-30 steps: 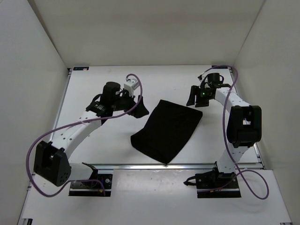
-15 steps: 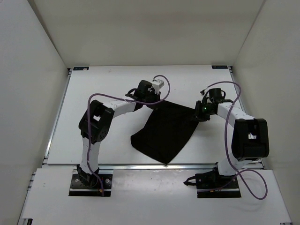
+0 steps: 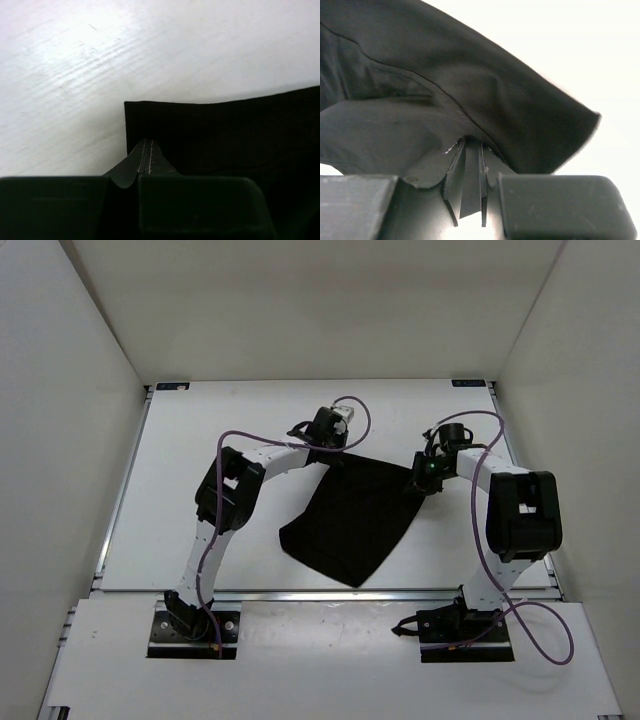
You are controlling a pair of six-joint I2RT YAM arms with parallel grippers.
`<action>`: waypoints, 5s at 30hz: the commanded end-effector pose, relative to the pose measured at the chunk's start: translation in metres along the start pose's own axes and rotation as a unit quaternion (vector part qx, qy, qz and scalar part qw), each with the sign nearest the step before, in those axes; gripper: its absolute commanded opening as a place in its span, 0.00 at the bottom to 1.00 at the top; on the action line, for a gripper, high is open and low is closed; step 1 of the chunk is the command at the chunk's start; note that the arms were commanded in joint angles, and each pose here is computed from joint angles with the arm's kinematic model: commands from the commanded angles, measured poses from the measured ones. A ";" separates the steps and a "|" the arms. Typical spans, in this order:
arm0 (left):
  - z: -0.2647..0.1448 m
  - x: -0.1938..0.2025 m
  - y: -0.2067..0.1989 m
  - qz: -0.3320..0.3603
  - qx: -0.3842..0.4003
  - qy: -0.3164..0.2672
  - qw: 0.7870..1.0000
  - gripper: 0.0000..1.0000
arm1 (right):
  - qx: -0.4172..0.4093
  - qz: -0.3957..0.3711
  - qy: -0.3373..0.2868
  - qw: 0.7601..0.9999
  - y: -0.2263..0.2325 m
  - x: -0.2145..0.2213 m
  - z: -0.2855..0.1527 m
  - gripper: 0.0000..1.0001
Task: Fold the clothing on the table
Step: Flatten the skirt out, then fold the skirt
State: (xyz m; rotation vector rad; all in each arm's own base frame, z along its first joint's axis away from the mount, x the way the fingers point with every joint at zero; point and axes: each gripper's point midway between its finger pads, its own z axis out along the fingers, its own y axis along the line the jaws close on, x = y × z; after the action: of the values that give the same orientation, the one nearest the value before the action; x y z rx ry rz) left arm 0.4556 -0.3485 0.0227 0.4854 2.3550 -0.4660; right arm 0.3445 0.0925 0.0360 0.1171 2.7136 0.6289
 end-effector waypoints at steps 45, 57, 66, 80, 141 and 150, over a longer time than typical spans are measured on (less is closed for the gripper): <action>-0.057 -0.034 0.145 -0.181 -0.124 0.010 0.976 0.73 | -0.093 -0.103 -0.079 0.987 0.064 -0.199 0.063 0.68; -0.022 -0.023 0.101 -0.163 -0.040 0.051 0.985 0.72 | -0.089 -0.111 -0.072 0.987 0.084 -0.196 0.063 0.70; -0.059 -0.063 0.082 -0.141 -0.033 -0.001 0.989 0.74 | -0.063 -0.101 -0.064 0.991 0.062 -0.187 0.060 0.70; -0.062 -0.052 0.143 -0.185 -0.081 -0.019 0.979 0.74 | -0.078 -0.090 -0.054 0.991 0.059 -0.186 0.073 0.56; -0.313 0.011 0.052 -0.081 -0.043 -0.223 0.970 0.00 | -0.169 -0.215 -0.155 0.949 0.133 -0.019 -0.108 0.00; -0.309 -0.126 0.088 -0.026 -0.083 -0.305 0.948 0.00 | -0.168 -0.258 -0.288 0.907 0.180 -0.163 -0.174 0.00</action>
State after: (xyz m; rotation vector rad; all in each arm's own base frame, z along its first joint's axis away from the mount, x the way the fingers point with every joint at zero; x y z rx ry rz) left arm 0.3675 -0.1660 0.2534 0.1465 1.9463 -0.4483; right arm 0.3861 0.1753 0.2473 -0.4182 2.1113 0.8710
